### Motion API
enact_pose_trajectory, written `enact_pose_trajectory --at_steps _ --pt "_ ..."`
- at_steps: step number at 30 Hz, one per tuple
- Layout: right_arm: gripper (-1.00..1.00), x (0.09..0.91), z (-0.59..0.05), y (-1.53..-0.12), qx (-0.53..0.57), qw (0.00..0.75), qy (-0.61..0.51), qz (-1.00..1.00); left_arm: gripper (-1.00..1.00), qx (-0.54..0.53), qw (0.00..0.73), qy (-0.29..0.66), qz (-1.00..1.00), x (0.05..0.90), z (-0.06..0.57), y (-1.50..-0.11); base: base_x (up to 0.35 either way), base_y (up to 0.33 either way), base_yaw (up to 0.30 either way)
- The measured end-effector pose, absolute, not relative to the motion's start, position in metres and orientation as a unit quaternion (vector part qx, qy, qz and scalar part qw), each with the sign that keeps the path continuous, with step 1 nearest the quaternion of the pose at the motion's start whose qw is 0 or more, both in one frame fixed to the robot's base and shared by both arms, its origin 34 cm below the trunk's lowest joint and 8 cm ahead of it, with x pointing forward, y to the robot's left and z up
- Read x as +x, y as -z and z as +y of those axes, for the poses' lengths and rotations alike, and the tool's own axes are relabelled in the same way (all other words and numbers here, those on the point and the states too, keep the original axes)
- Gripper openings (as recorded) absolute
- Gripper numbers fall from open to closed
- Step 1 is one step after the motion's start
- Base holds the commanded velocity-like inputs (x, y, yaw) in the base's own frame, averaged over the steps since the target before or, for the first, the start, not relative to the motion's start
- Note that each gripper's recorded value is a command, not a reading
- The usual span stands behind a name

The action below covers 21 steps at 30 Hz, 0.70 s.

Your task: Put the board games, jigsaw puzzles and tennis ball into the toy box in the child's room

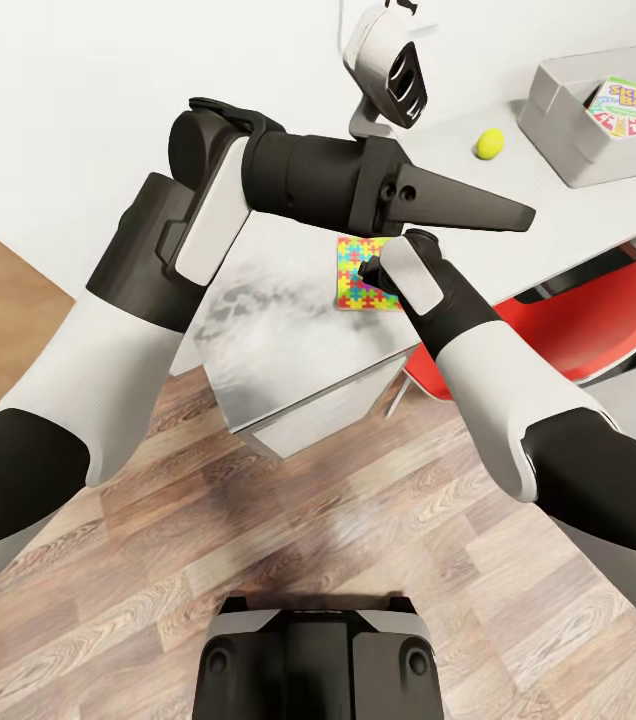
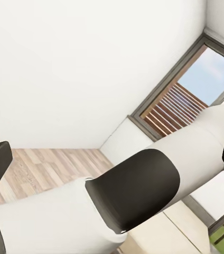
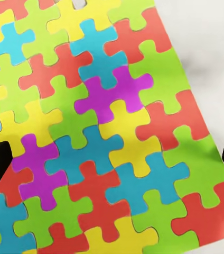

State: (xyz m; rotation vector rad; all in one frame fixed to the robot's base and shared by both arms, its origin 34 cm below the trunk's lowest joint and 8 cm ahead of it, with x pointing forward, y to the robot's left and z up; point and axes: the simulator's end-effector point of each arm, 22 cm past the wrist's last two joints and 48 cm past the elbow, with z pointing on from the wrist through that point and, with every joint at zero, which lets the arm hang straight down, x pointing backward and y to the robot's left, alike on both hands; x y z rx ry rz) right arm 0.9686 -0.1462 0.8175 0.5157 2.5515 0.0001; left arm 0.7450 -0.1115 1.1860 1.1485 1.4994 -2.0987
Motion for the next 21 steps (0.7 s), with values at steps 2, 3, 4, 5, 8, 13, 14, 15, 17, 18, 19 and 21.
enact_pose_trajectory --at_steps 2,3,4,5,8,13,14,15,17,18,19,21 --pt "1.0 0.968 -0.146 -0.818 0.192 0.265 0.0 0.945 1.0 0.402 0.159 0.734 0.524 0.745 -0.112 -1.187 0.0 0.0 0.0" --pt "1.0 0.968 -0.146 -0.818 0.192 0.265 0.001 0.945 1.0 0.403 0.159 0.733 0.524 0.745 -0.112 -1.187 0.0 0.0 0.0" --pt "1.0 0.968 -0.147 -0.818 0.19 0.263 0.002 0.946 1.0 0.403 0.159 0.733 0.524 0.745 -0.112 -1.188 0.0 0.0 0.0" --pt "1.0 0.968 -0.146 -0.82 0.19 0.265 0.001 0.945 1.0 0.403 0.16 0.733 0.524 0.745 -0.112 -1.189 0.0 0.0 0.0" --pt "1.0 0.97 -0.146 -0.826 0.19 0.269 0.0 0.944 1.0 0.405 0.161 0.732 0.524 0.744 -0.112 -1.191 0.0 0.0 0.0" --pt "1.0 0.972 -0.146 -0.834 0.19 0.274 -0.001 0.943 1.0 0.408 0.163 0.73 0.523 0.742 -0.112 -1.197 0.0 0.0 0.0" --pt "1.0 0.972 -0.146 -0.835 0.19 0.274 -0.001 0.943 1.0 0.408 0.163 0.73 0.523 0.742 -0.112 -1.198 0.0 0.0 0.0" --pt "1.0 0.973 -0.146 -0.836 0.19 0.275 -0.001 0.943 1.0 0.409 0.164 0.73 0.523 0.741 -0.112 -1.199 0.0 0.0 0.0" --pt "1.0 0.973 -0.146 -0.839 0.19 0.277 -0.001 0.942 1.0 0.41 0.165 0.729 0.522 0.741 -0.111 -1.201 0.0 0.0 0.0" --pt "1.0 0.973 -0.146 -0.841 0.19 0.277 -0.002 0.942 1.0 0.411 0.165 0.729 0.522 0.741 -0.111 -1.202 0.006 0.0 0.0" --pt "1.0 0.974 -0.146 -0.842 0.19 0.278 -0.002 0.942 1.0 0.411 0.166 0.729 0.522 0.74 -0.111 -1.203 0.034 0.0 0.0" --pt "1.0 0.974 -0.147 -0.844 0.19 0.279 -0.002 0.941 1.0 0.412 0.167 0.728 0.522 0.74 -0.111 -1.205 0.072 0.0 0.0"
